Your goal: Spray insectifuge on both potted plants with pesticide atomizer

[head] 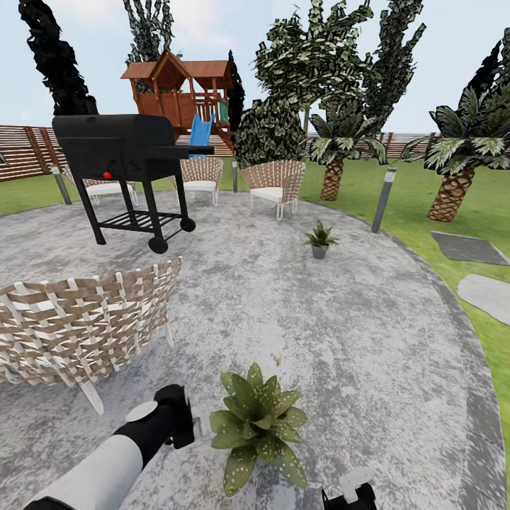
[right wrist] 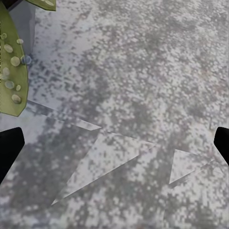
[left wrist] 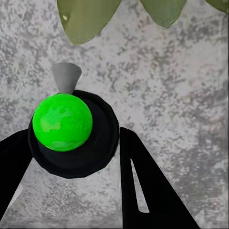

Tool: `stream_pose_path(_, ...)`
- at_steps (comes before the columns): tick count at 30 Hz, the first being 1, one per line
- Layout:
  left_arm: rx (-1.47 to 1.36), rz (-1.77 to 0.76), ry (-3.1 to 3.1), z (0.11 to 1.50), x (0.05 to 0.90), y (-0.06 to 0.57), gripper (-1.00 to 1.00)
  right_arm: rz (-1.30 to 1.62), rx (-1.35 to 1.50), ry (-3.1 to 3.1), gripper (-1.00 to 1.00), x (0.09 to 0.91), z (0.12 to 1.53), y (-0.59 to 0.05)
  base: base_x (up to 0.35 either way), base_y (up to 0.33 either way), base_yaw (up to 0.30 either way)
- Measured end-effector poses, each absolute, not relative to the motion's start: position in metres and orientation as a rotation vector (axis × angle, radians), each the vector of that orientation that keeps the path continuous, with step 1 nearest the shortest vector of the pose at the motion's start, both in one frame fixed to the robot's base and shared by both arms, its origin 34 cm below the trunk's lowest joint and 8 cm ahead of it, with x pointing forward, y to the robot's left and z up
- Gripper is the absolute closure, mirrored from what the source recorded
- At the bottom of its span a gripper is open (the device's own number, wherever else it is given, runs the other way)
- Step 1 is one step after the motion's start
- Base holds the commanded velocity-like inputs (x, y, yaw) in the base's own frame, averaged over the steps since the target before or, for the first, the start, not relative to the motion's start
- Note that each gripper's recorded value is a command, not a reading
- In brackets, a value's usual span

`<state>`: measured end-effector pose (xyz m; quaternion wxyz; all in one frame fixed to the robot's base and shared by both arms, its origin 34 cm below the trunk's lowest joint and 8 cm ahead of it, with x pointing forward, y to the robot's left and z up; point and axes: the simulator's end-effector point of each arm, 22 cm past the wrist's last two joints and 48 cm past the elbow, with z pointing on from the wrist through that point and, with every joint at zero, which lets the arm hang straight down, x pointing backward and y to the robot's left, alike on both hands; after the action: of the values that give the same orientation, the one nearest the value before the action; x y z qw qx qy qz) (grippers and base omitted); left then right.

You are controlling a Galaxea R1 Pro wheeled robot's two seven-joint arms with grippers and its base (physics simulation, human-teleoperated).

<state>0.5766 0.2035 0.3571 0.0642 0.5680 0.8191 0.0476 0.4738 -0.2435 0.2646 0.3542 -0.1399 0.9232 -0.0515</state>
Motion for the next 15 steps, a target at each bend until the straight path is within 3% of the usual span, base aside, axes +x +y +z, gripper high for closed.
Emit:
stream_pose_path(9, 1.719, 0.182, 2.548, 0.329, 0.546, 0.237, 1.0, -0.134, -0.362, 2.387, -1.0, 0.474, 0.265, -0.244, 0.0, 0.0, 0.0)
stream_pose_path(15, 1.697, 0.137, 2.493, 0.331, 0.554, 0.221, 1.0, -0.133, -0.362, 2.386, -1.0, 0.474, 0.265, -0.243, 0.0, 0.0, 0.0)
